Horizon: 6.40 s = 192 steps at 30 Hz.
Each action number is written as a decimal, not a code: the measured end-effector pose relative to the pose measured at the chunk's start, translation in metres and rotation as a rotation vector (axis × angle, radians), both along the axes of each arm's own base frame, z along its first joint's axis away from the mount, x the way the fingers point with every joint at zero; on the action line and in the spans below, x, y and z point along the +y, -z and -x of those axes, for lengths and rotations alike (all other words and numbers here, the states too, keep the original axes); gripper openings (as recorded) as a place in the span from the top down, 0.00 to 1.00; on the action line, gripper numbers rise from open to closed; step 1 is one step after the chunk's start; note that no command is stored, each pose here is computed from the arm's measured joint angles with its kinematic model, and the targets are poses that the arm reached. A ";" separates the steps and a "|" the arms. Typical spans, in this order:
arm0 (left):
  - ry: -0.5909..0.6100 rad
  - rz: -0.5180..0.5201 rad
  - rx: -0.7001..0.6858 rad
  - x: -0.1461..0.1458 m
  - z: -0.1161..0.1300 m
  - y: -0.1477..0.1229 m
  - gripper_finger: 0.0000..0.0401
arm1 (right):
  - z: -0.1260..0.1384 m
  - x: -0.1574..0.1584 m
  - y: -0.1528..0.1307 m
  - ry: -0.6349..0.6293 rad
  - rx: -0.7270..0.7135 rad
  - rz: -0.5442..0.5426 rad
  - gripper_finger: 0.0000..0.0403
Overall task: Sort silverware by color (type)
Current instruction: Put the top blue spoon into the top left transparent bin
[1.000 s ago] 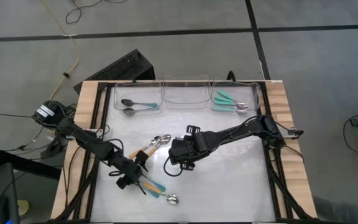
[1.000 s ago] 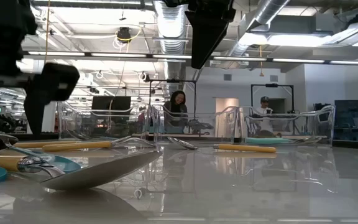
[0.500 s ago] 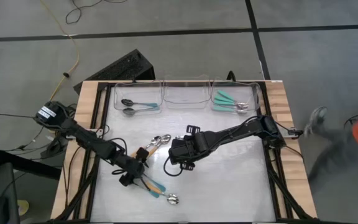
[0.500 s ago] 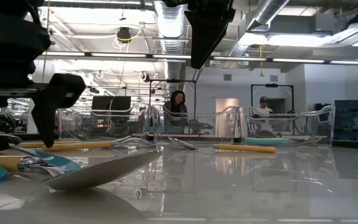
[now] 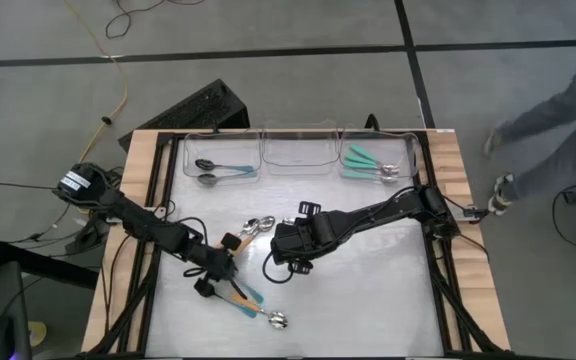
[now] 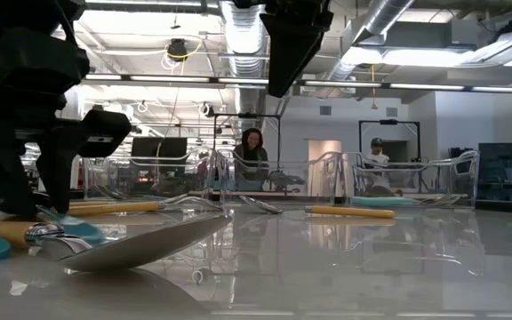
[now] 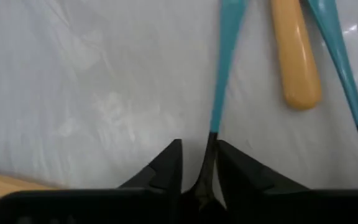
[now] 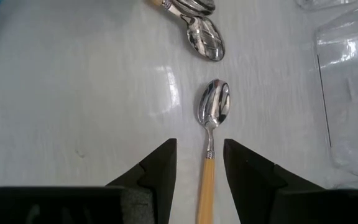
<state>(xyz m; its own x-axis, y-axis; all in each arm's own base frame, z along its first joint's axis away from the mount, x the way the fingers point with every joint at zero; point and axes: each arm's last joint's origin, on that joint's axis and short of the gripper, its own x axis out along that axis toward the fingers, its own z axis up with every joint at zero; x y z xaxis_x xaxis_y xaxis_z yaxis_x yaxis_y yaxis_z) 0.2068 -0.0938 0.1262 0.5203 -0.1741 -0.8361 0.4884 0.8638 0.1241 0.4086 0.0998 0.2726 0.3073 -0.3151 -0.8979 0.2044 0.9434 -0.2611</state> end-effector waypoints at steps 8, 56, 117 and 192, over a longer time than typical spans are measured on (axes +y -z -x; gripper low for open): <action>-0.035 -0.041 -0.017 0.002 0.000 0.000 0.98 | -0.001 0.000 0.000 -0.001 -0.007 -0.002 0.61; -0.411 0.092 -1.156 0.067 0.107 -0.107 1.00 | -0.027 -0.058 -0.023 -0.336 -1.037 -0.074 0.58; -0.358 0.101 -1.193 0.064 0.075 -0.108 1.00 | -0.078 -0.072 -0.031 -0.491 -1.198 0.048 0.92; -0.726 -0.162 -0.963 0.074 0.077 -0.083 0.39 | -0.100 -0.274 -0.032 -0.041 -0.796 0.108 0.92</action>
